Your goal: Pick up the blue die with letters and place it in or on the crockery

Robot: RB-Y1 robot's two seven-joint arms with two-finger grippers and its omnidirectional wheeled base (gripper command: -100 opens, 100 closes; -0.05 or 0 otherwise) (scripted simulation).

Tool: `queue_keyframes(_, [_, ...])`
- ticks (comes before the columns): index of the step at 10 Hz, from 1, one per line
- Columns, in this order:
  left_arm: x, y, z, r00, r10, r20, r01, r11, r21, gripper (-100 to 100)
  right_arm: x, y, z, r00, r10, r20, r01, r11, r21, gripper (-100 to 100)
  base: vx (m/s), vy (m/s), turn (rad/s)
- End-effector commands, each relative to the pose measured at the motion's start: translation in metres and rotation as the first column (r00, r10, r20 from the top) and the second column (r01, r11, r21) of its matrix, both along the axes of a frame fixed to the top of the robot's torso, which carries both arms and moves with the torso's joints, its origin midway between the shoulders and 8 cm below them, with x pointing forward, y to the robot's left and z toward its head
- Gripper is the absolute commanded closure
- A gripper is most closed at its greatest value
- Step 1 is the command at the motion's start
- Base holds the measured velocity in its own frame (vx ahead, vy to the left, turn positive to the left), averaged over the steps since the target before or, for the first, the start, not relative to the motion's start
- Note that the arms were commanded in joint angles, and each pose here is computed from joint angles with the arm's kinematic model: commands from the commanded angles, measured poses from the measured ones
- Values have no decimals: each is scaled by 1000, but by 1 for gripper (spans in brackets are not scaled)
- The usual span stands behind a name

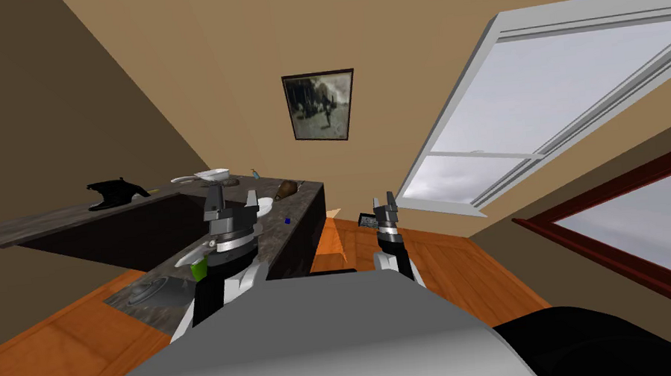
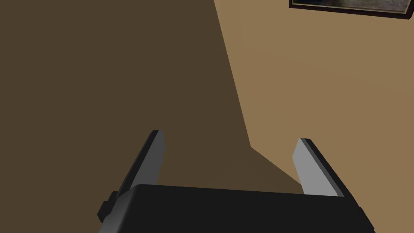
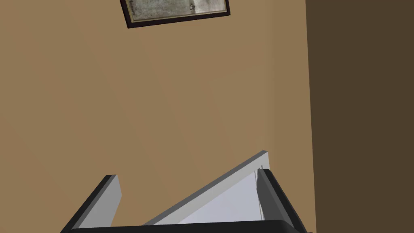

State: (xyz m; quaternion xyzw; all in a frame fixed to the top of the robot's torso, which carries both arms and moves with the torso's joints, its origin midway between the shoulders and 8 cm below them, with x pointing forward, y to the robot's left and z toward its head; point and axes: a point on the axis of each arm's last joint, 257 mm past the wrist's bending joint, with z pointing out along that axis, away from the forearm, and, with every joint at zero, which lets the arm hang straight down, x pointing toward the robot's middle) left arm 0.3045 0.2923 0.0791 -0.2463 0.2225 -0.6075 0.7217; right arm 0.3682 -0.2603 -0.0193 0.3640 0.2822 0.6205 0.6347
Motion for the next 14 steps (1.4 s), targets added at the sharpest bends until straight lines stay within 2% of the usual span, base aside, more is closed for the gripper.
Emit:
queue_keyframes(1, [5,4,-7,999,-20,-38,20,1000,-1,-100,0,0,0,1000,0,0,0,1000,0,0,43,-21,5])
queue_keyframes(4, [14,18,-24,992,-48,-120,44,998,-34,-100,0,0,0,1000,0,0,0,1000,0,0,98,-44,3])
queue_keyframes(6, [21,33,-40,979,-68,-190,54,996,-77,-100,0,0,0,1000,0,0,0,1000,0,0,157,-67,-7])
queue_keyframes(9, [27,61,-68,949,-100,-298,52,985,-164,-100,0,0,0,1000,0,0,0,1000,0,0,167,-100,-19])
queue_keyframes(10, [28,61,-70,948,-100,-304,51,985,-165,-100,0,0,0,1000,0,0,0,1000,0,0,115,-72,4])
queue_keyframes(12, [28,82,-89,921,-124,-368,37,971,-234,-100,0,0,0,1000,0,0,0,1000,0,0,113,-70,-21])
queue_keyframes(13, [29,82,-91,918,-124,-378,34,971,-237,-100,0,0,0,1000,0,0,0,1000,0,0,106,-57,0])
queue_keyframes(14, [29,93,-103,901,-137,-412,21,961,-275,-100,0,0,0,1000,0,0,0,1000,0,0,123,-47,-13])
